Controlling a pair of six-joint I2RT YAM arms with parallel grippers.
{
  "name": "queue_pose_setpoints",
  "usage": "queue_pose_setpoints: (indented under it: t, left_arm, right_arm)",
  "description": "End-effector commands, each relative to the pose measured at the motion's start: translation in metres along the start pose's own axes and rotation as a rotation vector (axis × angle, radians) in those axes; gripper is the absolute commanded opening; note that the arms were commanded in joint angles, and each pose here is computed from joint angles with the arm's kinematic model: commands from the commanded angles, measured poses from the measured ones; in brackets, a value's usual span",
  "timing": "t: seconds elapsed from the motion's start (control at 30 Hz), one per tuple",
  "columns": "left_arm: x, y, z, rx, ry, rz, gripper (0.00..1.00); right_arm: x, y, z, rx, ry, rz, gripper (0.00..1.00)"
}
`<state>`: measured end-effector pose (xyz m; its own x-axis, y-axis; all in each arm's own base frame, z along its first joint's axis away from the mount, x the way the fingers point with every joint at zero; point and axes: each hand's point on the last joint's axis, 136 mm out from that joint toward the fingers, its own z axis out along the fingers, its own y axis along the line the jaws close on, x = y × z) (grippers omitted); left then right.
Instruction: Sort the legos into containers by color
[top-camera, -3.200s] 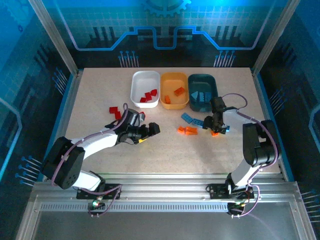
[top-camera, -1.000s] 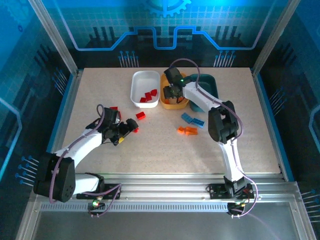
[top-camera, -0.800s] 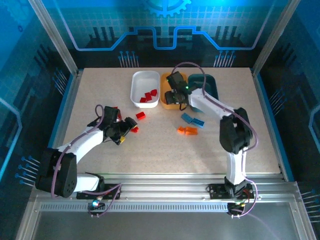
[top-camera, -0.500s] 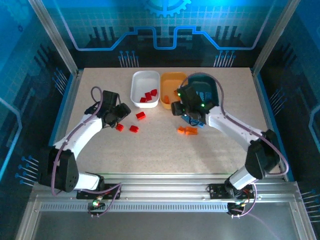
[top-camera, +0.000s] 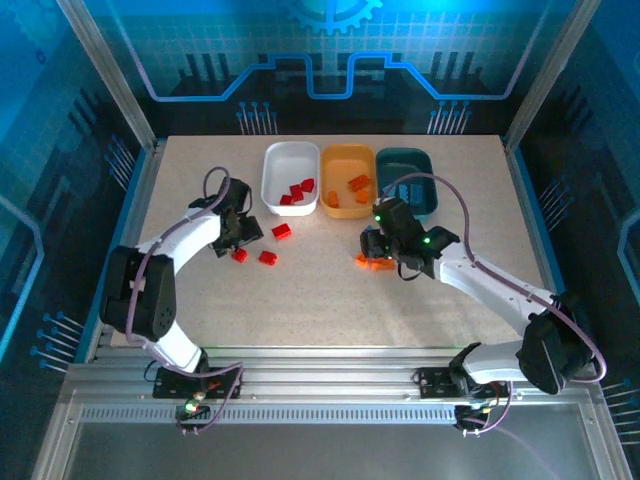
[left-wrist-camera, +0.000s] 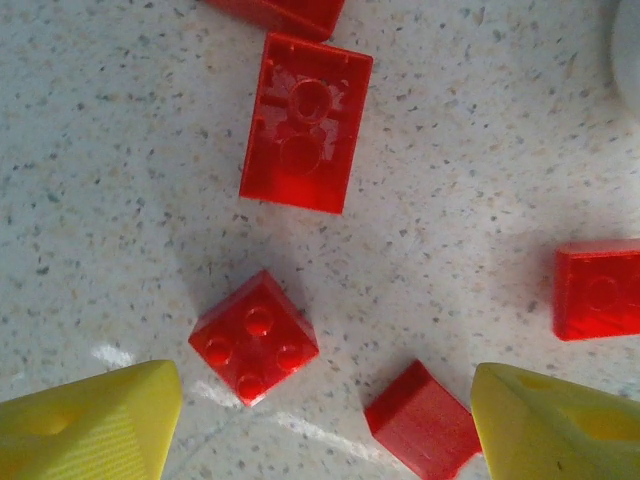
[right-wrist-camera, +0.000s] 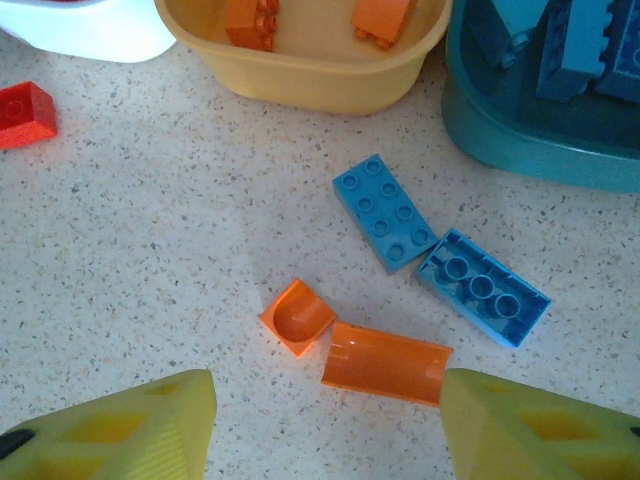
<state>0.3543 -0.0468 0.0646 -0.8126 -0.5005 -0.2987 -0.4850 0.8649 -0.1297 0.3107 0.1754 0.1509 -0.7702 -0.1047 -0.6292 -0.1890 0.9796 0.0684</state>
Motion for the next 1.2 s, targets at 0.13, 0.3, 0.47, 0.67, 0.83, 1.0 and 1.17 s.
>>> queue_pose_setpoints:
  t: [0.13,0.3,0.47,0.67,0.83,1.0,1.17]
  left_arm:
    - [-0.004,0.014,0.029,-0.111,0.028,0.211,0.78]
    - [0.009,-0.003,0.045,0.001,0.064,0.198,0.77]
    - [0.021,-0.010,0.051,0.078,0.074,0.159,0.73]
    - [0.043,0.000,0.042,0.060,0.067,0.136,0.70]
    - [0.054,0.004,0.042,0.035,0.077,0.168,0.59]
    - [0.054,0.008,0.045,-0.007,0.086,0.174,0.49]
    - [0.048,0.006,0.042,-0.010,0.069,0.177,0.35]
  right_arm:
    - [-0.002,-0.001,-0.005,-0.017,-0.023,0.011,0.62]
    - [0.002,-0.003,-0.004,-0.011,-0.010,0.008,0.62]
    - [0.004,-0.005,-0.005,-0.002,0.000,0.006,0.62]
    - [0.004,-0.006,-0.005,-0.001,-0.003,0.010,0.63]
    - [0.007,-0.003,-0.001,-0.010,0.012,0.015,0.62]
    - [0.008,-0.003,-0.004,-0.010,0.007,0.020,0.62]
    - [0.012,-0.006,-0.006,-0.005,0.010,0.023,0.62]
